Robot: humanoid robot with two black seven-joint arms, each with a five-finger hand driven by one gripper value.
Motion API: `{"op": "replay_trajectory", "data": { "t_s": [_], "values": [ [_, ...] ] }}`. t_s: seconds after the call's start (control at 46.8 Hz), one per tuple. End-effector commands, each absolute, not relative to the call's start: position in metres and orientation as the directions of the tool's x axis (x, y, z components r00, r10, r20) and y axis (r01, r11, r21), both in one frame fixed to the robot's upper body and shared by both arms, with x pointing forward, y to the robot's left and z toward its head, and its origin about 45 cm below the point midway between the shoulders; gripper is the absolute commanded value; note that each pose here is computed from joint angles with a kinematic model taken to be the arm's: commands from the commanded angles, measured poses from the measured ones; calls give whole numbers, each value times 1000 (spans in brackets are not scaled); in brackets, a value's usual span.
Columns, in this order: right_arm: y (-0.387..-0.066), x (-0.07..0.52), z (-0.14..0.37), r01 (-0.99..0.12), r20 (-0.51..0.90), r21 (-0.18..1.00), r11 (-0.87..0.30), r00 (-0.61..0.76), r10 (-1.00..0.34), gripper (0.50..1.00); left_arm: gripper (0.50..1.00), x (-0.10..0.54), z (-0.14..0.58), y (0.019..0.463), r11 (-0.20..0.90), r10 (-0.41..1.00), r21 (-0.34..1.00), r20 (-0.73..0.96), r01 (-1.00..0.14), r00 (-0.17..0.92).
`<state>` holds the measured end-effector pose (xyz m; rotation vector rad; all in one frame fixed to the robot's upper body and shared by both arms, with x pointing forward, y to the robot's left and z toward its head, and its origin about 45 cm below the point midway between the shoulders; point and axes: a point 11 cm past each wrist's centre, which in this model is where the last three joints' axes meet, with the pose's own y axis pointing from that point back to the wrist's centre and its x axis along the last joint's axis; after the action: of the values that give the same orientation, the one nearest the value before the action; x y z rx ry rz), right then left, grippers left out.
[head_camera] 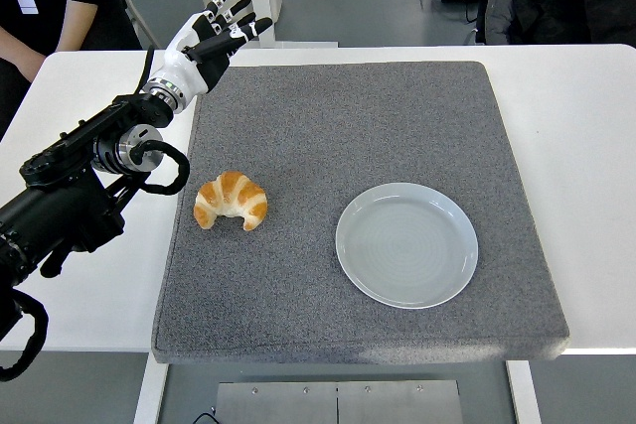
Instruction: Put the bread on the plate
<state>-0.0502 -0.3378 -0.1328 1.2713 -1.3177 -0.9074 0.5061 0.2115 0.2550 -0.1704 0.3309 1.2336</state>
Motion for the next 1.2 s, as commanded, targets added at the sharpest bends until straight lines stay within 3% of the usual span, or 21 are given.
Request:
{"op": "replay_trajectory", "data": {
  "t_s": [0.0, 0.107, 0.278, 0.47, 0.705, 0.833, 1.175],
  "values": [
    [-338, -50, -133, -188, 172, 971, 150, 108, -979, 1000, 963, 507, 259, 216, 336, 898, 78, -327, -939, 294],
    [-338, -50, -133, -188, 172, 971, 150, 108, -979, 1000, 948, 506, 271, 222, 359, 896, 86, -312, -929, 317],
    [-338, -50, -133, -188, 172, 971, 150, 108, -979, 1000, 884, 493, 311, 225, 426, 877, 46, -264, -904, 400],
    [-338, -50, -133, -188, 172, 971, 150, 108, -979, 1000, 880, 476, 341, 221, 431, 889, 62, -199, -900, 412],
    [-338, -50, -133, -188, 172, 971, 150, 108, -979, 1000, 880, 456, 356, 216, 457, 866, 41, 206, -889, 455],
    [-338, -50, -133, -188, 172, 971, 150, 108, -979, 1000, 881, 438, 343, 217, 482, 775, 128, 398, -867, 490],
    [-338, -50, -133, -188, 172, 971, 150, 108, -979, 1000, 896, 413, 335, 233, 503, 532, 247, 667, -828, 522]
  ]
}}
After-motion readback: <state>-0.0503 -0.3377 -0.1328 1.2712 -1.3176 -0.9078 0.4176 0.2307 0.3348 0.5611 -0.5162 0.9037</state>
